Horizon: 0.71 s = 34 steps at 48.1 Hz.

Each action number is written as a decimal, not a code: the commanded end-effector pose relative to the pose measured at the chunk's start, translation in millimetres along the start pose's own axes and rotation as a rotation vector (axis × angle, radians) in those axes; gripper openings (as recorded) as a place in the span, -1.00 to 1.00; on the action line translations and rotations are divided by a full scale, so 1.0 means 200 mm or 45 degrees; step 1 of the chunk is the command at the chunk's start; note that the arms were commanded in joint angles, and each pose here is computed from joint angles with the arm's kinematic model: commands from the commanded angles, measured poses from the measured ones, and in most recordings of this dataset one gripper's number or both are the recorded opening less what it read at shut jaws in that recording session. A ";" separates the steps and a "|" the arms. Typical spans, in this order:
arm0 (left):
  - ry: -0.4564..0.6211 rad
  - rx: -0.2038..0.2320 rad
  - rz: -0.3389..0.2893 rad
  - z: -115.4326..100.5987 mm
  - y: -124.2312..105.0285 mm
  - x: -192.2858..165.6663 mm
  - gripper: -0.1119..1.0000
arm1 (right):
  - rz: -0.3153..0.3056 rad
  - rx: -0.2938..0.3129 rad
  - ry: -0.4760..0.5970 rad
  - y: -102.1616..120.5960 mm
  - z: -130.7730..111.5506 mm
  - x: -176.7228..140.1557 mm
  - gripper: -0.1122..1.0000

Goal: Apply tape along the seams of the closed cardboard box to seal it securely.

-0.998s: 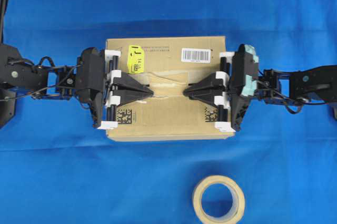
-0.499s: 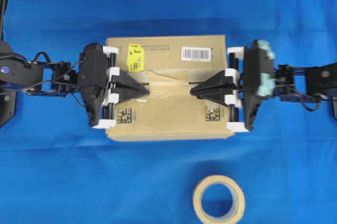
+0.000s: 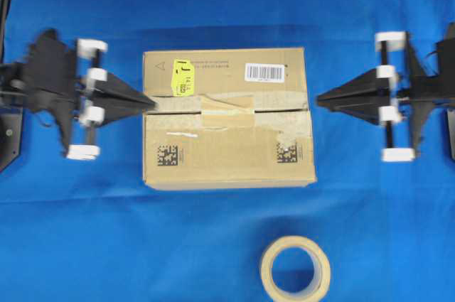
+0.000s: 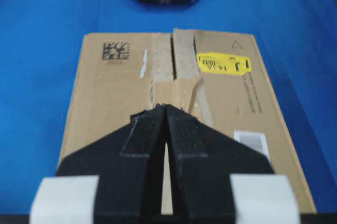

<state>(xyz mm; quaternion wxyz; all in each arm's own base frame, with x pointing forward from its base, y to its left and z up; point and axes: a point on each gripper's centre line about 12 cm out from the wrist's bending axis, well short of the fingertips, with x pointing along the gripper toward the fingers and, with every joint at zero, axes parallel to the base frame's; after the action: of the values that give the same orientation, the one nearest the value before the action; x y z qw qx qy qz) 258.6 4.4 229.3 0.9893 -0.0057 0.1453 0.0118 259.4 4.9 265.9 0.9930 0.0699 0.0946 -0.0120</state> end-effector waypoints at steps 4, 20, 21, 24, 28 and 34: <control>-0.092 0.001 0.011 0.01 0.01 -0.14 -0.81 | 0.020 0.002 -0.016 0.00 0.01 -0.13 -0.79; -0.074 -0.002 0.006 -0.13 0.01 -0.35 -0.81 | -0.016 0.015 0.036 -0.06 -0.18 -0.29 -0.79; -0.071 -0.002 0.005 -0.13 0.01 -0.36 -0.81 | -0.019 0.017 0.043 -0.07 -0.20 -0.29 -0.79; -0.059 -0.004 0.004 -0.16 0.01 -0.38 -0.81 | -0.031 0.019 0.061 -0.08 -0.23 -0.29 -0.79; -0.055 -0.006 0.003 -0.20 0.01 -0.40 -0.81 | -0.042 0.020 0.095 -0.09 -0.28 -0.29 -0.79; -0.053 -0.004 0.004 -0.25 0.01 -0.42 -0.81 | -0.051 0.020 0.138 -0.10 -0.33 -0.29 -0.79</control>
<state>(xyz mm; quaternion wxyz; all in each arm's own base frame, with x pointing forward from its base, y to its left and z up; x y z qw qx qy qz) 164.7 3.9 203.8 0.9913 -0.0067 0.1307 0.0127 187.1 -4.6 209.5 0.9856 0.0756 0.1486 -0.0271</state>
